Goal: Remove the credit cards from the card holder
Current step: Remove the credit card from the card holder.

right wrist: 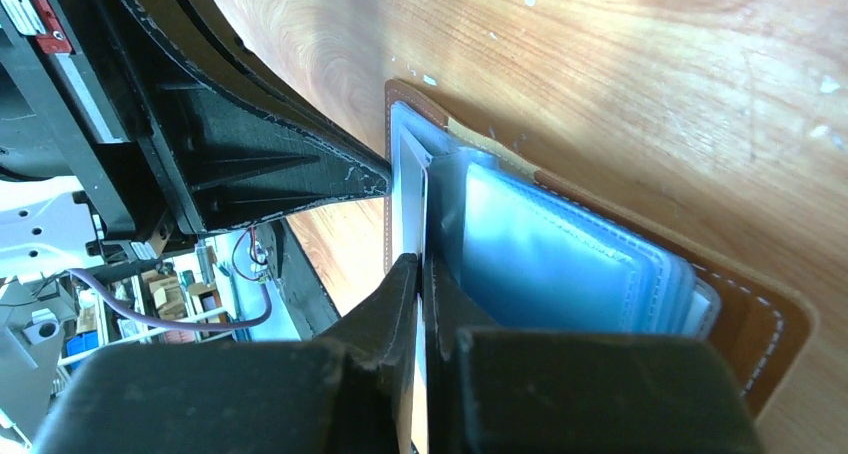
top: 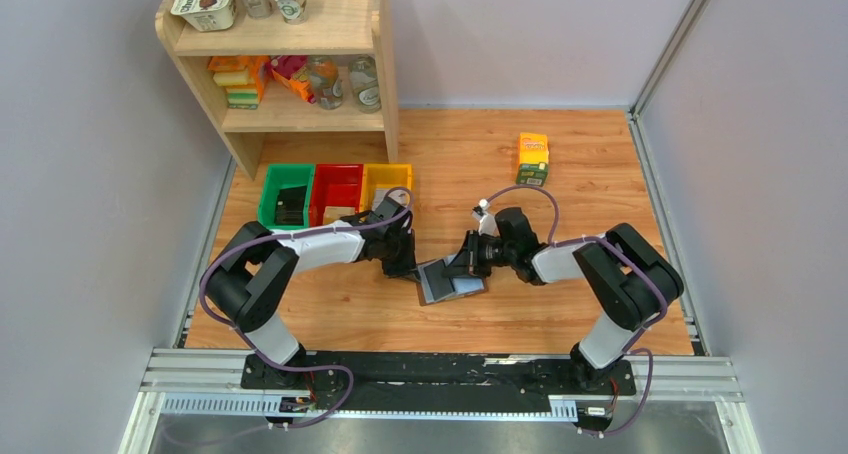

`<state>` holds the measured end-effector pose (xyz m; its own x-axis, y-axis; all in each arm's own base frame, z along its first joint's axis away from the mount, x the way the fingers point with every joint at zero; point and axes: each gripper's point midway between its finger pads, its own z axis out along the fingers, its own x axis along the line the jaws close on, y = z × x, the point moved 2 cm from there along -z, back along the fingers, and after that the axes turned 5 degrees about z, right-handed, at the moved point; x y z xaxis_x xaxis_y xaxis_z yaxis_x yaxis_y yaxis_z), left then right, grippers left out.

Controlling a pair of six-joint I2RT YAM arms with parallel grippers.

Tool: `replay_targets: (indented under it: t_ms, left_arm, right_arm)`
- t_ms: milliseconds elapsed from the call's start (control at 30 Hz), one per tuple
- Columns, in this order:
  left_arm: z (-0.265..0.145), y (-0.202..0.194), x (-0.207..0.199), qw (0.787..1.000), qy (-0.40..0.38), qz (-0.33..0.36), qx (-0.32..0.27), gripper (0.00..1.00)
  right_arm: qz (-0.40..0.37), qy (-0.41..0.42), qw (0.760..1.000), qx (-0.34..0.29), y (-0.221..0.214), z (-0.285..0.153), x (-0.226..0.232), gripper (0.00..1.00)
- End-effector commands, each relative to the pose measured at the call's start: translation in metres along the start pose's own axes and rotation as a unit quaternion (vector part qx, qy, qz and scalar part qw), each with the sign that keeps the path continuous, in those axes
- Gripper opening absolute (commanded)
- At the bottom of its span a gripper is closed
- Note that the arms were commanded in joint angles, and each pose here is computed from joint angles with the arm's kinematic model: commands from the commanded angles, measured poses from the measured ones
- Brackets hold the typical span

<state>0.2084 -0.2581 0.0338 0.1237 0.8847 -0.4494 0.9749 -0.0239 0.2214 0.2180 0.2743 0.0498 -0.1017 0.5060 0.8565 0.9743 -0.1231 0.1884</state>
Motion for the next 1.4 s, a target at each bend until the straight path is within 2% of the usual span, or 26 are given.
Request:
replay_targets:
  t_ms: [0,300,533,633,933,1100,1200,1300,1367]
  left_arm:
    - [0.013,-0.015,0.027,0.998,0.058,0.011,0.023,0.0]
    - [0.015,-0.015,0.027,0.998,0.058,0.011,0.026,0.0]
    - [0.014,-0.016,0.027,0.998,0.057,0.01,0.025,0.0]
    - [0.013,-0.015,0.027,0.998,0.057,0.011,0.024,0.0]
    - [0.013,-0.014,0.026,0.998,0.054,0.013,0.019,0.0]
    - [0.007,-0.005,0.016,0.999,0.035,0.02,0.0,0.0]
    - [-0.004,0.006,0.003,0.999,0.019,0.029,-0.017,0.09]
    - [-0.03,0.029,-0.018,0.998,0.009,0.047,-0.051,0.28]
    - [-0.051,0.045,-0.03,0.995,0.005,0.055,-0.078,0.36]
  right_arm:
    - [-0.007,0.042,0.999,-0.006,0.004,-0.009,0.009,0.06]
    - [0.002,0.081,0.997,-0.009,0.007,-0.017,0.016,0.13]
    - [0.008,0.081,0.997,-0.019,0.011,-0.022,0.012,0.08]
    - [0.019,0.063,0.997,-0.028,0.014,-0.028,0.001,0.0]
    - [0.032,-0.016,0.997,-0.064,0.024,-0.055,-0.026,0.0]
    - [-0.009,-0.063,0.994,-0.092,0.03,-0.077,-0.021,0.0]
    - [-0.057,-0.089,0.986,-0.125,0.035,-0.095,-0.005,0.0]
    - [-0.109,-0.113,0.974,-0.164,0.04,-0.111,0.014,0.0]
    - [-0.151,-0.129,0.96,-0.197,0.045,-0.121,0.029,0.0]
